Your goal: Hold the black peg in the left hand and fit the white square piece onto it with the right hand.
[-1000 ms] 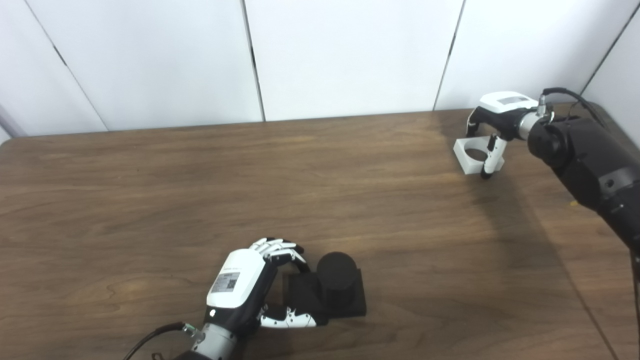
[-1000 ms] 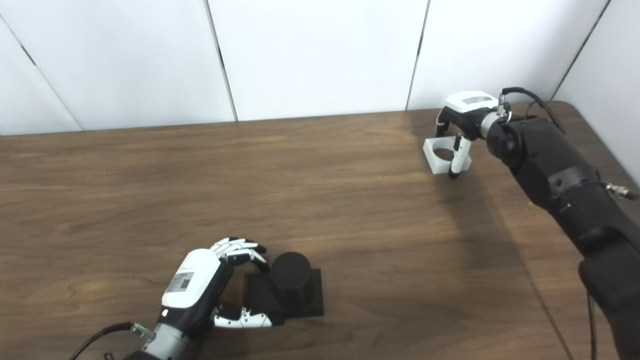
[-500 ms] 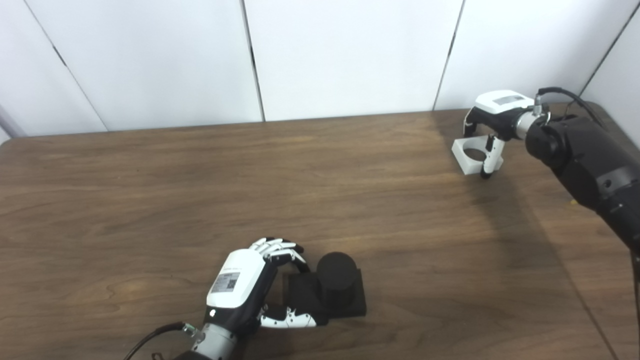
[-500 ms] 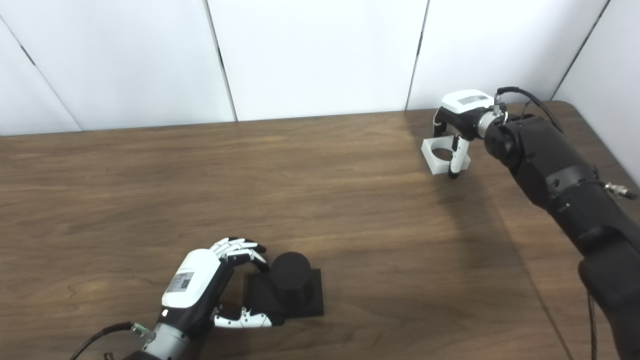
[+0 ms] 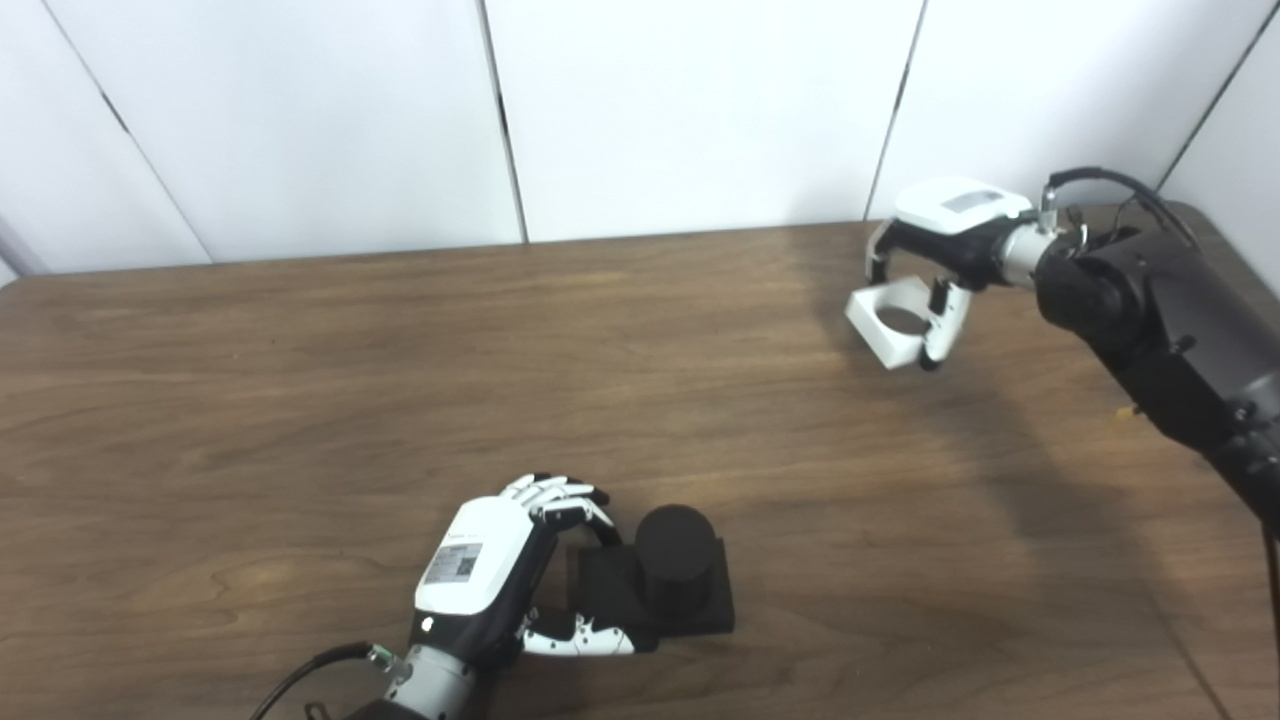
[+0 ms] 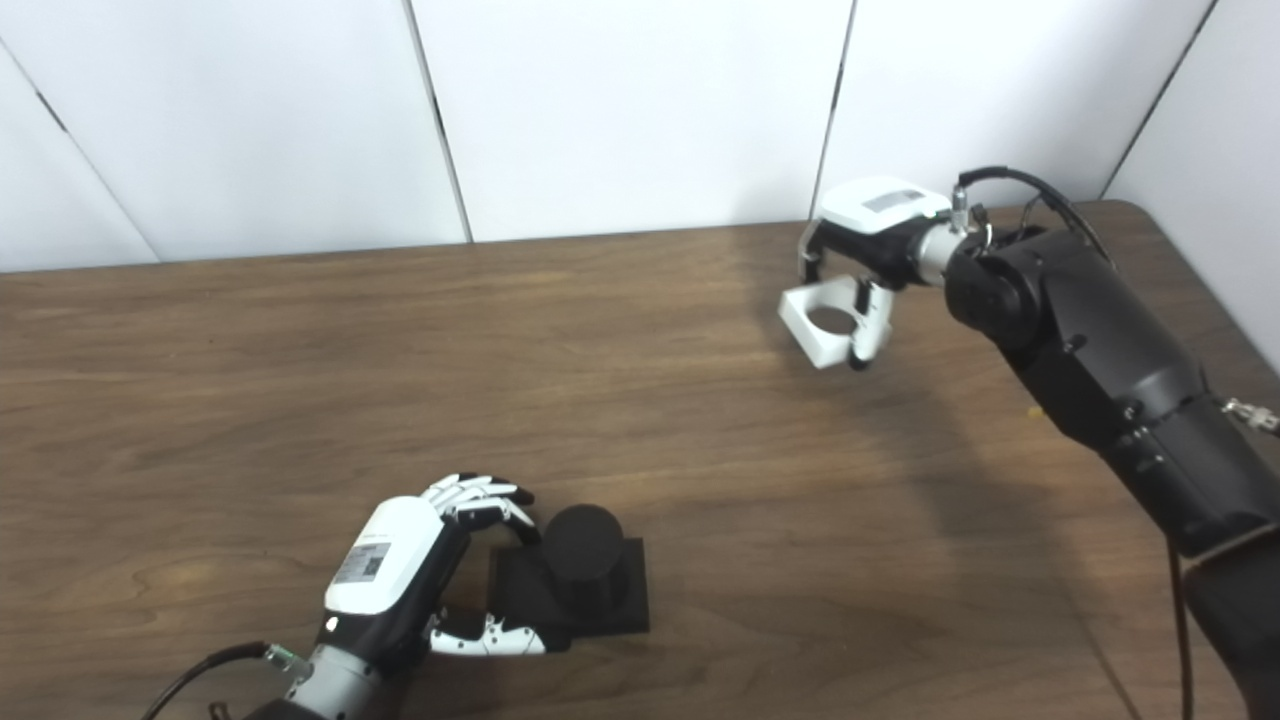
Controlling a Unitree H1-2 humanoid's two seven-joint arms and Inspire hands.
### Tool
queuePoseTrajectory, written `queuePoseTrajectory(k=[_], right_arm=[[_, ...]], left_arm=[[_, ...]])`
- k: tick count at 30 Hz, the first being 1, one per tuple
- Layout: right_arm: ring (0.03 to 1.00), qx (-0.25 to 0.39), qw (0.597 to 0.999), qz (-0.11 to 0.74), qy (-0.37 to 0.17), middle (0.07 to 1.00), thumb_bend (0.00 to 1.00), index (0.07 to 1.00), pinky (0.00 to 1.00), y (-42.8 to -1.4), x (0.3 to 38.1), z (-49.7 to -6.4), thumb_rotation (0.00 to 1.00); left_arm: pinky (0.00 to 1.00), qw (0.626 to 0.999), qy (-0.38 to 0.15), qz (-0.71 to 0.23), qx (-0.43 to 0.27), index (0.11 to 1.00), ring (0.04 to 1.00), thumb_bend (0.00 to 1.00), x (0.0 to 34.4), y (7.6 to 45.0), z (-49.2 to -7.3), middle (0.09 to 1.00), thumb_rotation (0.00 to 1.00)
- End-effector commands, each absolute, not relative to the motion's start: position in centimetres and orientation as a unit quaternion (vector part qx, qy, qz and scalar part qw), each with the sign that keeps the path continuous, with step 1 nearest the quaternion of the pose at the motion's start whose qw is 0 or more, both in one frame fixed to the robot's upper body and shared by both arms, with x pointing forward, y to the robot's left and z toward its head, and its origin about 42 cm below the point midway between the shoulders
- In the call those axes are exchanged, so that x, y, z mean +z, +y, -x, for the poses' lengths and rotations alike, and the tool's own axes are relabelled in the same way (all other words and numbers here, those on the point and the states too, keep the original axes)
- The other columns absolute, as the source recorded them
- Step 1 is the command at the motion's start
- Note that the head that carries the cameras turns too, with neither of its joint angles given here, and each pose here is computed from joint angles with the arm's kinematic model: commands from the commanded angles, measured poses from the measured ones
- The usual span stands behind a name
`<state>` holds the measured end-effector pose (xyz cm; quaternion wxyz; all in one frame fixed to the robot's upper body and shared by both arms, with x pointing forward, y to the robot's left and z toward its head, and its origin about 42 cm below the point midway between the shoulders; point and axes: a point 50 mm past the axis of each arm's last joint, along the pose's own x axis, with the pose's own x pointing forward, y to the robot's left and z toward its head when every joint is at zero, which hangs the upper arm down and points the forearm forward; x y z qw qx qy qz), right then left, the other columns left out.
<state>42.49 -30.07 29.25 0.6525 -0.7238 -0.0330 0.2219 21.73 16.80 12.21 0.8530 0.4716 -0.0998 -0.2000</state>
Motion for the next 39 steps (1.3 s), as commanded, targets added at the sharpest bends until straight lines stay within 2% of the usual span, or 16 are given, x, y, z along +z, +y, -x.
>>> queuePoseTrajectory(k=[1,6,12,18,27,39], right_arm=[[0.845,0.213,0.645,0.730,-0.079,0.767,0.52,0.486,1.00,-29.2,32.4,-41.2,0.13],[0.828,0.250,0.640,0.713,-0.138,0.749,0.52,0.486,1.00,-25.9,33.4,-37.6,0.13],[0.829,0.300,0.656,0.673,-0.163,0.743,0.52,0.485,0.98,-22.5,33.2,-34.2,0.13],[0.823,0.342,0.652,0.651,-0.183,0.730,0.52,0.484,0.94,-20.1,32.9,-31.9,0.13],[0.825,0.378,0.653,0.623,-0.204,0.724,0.52,0.484,0.90,-17.4,32.9,-29.6,0.13],[0.837,0.402,0.650,0.608,-0.216,0.733,0.52,0.483,0.90,-15.8,32.3,-28.8,0.13]], left_arm=[[0.90,0.833,-0.050,-0.501,-0.228,0.488,0.839,0.52,10.5,17.3,-20.8,0.774,0.06],[0.91,0.832,-0.050,-0.504,-0.228,0.488,0.839,0.52,10.6,17.2,-20.8,0.774,0.06],[0.90,0.831,-0.052,-0.505,-0.227,0.488,0.837,0.52,10.7,17.1,-20.8,0.771,0.06],[0.90,0.831,-0.051,-0.506,-0.226,0.488,0.835,0.52,11.1,17.0,-20.7,0.771,0.06],[0.90,0.829,-0.051,-0.508,-0.229,0.489,0.837,0.51,11.5,17.0,-20.8,0.774,0.06],[0.91,0.828,-0.050,-0.508,-0.230,0.489,0.839,0.51,11.7,16.8,-20.8,0.777,0.06]])
